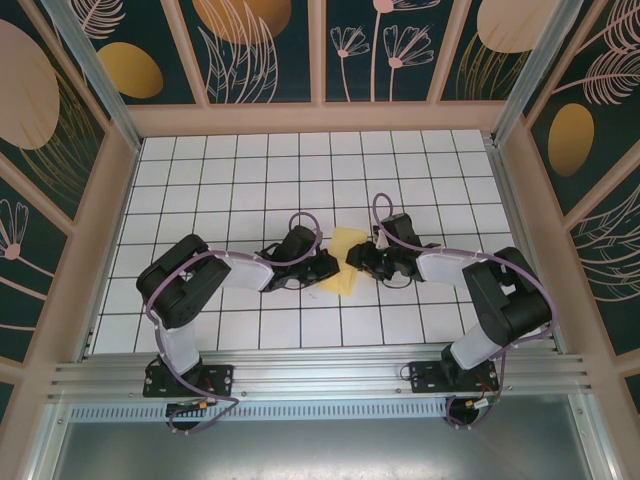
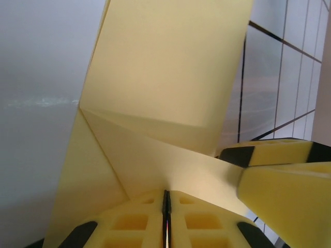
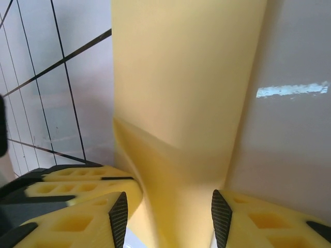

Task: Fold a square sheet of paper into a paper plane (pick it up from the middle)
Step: Fold the triangle a second time at the center of the table.

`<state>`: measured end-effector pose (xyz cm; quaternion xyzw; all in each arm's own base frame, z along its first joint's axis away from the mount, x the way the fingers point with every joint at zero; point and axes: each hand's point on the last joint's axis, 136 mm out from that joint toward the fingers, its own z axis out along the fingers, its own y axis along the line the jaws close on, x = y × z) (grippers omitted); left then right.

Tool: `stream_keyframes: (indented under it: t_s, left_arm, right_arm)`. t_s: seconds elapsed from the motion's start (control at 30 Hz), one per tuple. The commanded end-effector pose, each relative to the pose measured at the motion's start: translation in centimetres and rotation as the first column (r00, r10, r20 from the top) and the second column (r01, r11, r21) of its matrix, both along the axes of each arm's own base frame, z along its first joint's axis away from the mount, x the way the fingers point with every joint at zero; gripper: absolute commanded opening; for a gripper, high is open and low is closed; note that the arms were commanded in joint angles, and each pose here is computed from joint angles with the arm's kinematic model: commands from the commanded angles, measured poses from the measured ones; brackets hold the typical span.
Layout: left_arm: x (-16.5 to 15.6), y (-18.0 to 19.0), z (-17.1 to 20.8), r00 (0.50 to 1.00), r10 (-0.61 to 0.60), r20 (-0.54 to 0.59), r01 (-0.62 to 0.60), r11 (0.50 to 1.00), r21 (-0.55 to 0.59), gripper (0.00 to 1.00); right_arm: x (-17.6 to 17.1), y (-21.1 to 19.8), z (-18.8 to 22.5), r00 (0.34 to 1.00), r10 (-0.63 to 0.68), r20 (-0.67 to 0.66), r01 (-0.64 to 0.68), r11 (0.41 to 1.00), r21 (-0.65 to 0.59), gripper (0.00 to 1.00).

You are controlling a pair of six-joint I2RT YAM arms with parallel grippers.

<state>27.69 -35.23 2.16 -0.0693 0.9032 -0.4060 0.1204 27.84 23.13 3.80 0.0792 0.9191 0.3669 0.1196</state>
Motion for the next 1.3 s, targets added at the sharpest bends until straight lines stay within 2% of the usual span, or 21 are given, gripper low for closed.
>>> stream_keyframes:
  t_s: [0.0,0.47,0.57,0.63,0.8,0.93,1.17,1.27]
  left_arm:
    - [0.6,-0.6,0.2,1.0,-0.001,-0.005,0.001,1.0,-0.031,0.11]
    - [0.3,0.0,-0.9,1.0,0.006,-0.017,-0.006,1.0,0.005,0.13]
    - [0.4,-0.1,-0.7,1.0,0.004,-0.012,-0.004,1.0,0.002,0.13]
    - [0.4,0.0,-0.8,1.0,0.005,-0.011,-0.005,1.0,0.007,0.13]
    - [0.6,0.1,-0.8,1.0,0.018,-0.012,-0.017,1.0,0.013,0.13]
    - [0.8,0.0,-0.5,1.0,0.018,-0.006,-0.018,1.0,0.014,0.13]
    - [1.2,-0.2,0.2,1.0,0.022,0.007,-0.022,1.0,0.011,0.15]
    - [1.3,-0.1,0.7,1.0,0.021,0.02,-0.022,1.0,0.018,0.18]
  right_arm:
    - [0.1,0.5,0.3,1.0,0.005,0.005,-0.005,0.999,0.039,0.5]
    - [0.1,-1.5,0.8,0.996,-0.085,0.026,0.086,0.994,-0.062,0.5]
    - [-0.1,-1.8,2.2,0.993,-0.097,0.066,0.1,0.994,-0.05,0.4]
    - [-0.7,-1.5,3.2,0.993,-0.083,0.087,0.084,0.996,-0.015,0.25]
    - [-2.7,0.9,3.2,0.998,0.031,0.05,-0.034,0.996,0.076,0.05]
    - [-4.2,2.8,1.7,0.993,0.114,0.005,-0.114,0.991,0.067,0.01]
    - [-4.2,2.4,-1.2,0.991,0.123,-0.048,-0.124,0.992,-0.005,0.01]
    - [-4.1,1.8,-2.0,0.992,0.114,-0.061,-0.115,0.993,-0.024,0.02]
